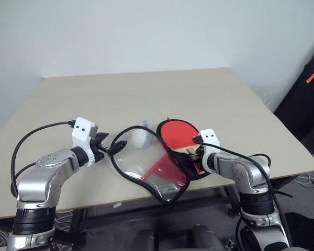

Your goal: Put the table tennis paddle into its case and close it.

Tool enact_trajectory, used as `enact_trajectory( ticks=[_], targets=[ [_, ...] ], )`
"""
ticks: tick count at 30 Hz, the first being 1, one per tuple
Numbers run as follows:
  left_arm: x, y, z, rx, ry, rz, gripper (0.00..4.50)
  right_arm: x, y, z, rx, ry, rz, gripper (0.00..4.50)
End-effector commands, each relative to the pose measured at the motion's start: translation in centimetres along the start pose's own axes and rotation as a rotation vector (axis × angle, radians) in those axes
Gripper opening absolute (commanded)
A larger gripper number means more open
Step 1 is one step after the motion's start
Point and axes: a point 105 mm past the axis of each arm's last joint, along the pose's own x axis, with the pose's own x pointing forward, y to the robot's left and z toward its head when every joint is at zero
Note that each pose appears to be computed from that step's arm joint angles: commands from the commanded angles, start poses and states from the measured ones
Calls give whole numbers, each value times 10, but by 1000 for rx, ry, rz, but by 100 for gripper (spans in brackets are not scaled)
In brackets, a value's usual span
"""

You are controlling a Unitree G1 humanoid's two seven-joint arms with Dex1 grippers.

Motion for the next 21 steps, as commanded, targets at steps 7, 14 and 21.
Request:
enact_trajectory(
  ticks=[7,14,21],
  targets=[
    [-2,0,12,24,-43,8,450,-3,9,20,-46,-75,18,210],
    [-12,3,19,15,-63,2,450,-12,7,30,-53,-97,50,399],
    [-55,17,45,-79,-102,-57,450,-47,1,54,-65,-143,206,449]
  ],
)
